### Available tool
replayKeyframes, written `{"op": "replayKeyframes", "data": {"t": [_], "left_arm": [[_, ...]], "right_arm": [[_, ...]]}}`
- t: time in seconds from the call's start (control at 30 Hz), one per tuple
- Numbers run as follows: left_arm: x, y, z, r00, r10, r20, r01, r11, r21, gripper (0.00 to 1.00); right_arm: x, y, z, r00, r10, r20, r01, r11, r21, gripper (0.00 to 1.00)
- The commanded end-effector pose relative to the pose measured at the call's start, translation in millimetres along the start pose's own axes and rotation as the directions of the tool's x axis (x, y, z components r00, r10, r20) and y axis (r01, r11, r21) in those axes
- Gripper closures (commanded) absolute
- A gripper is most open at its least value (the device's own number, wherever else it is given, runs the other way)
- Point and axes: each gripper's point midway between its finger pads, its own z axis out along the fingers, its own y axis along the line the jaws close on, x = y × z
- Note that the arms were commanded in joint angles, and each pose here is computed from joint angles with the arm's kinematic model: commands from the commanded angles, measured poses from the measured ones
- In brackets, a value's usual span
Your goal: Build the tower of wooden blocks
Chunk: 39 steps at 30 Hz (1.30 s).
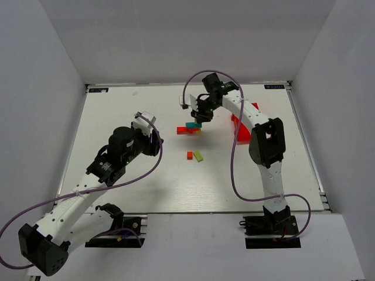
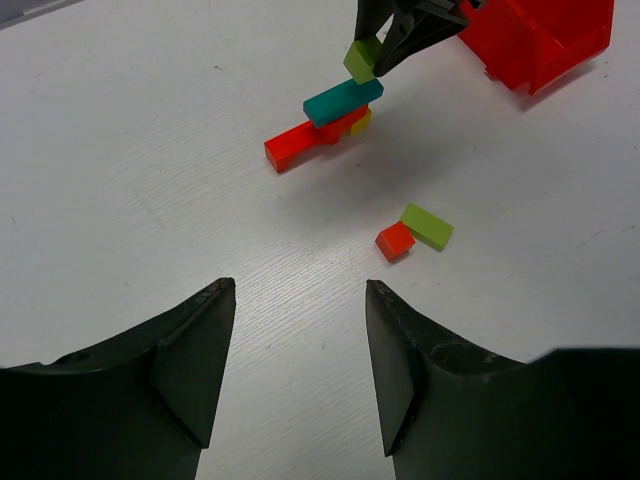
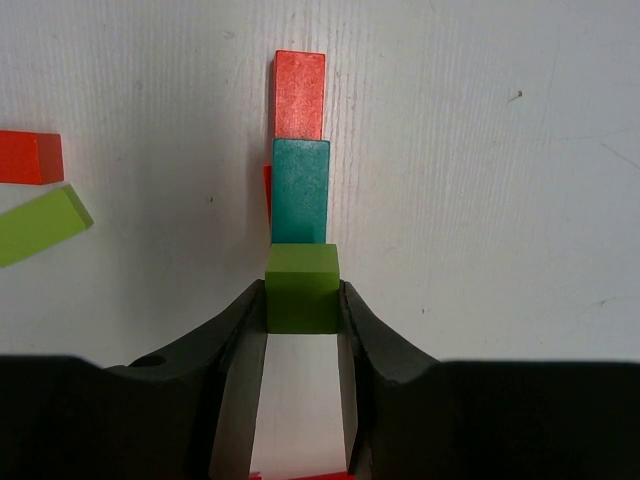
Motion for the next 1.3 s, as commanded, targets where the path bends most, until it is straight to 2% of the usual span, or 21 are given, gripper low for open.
{"op": "replayKeyframes", "data": {"t": [0.0, 1.27], "left_arm": [[-7, -1, -4, 0.999, 0.003, 0.033, -0.004, 1.000, 0.012, 0.35], [-7, -1, -4, 0.999, 0.003, 0.033, -0.004, 1.000, 0.012, 0.35]], "right_arm": [[-4, -3, 0, 1.000, -0.006, 0.000, 0.006, 1.000, 0.000, 0.78], [-1, -3, 11, 1.000, 0.006, -0.018, -0.006, 1.000, -0.003, 0.69]]}}
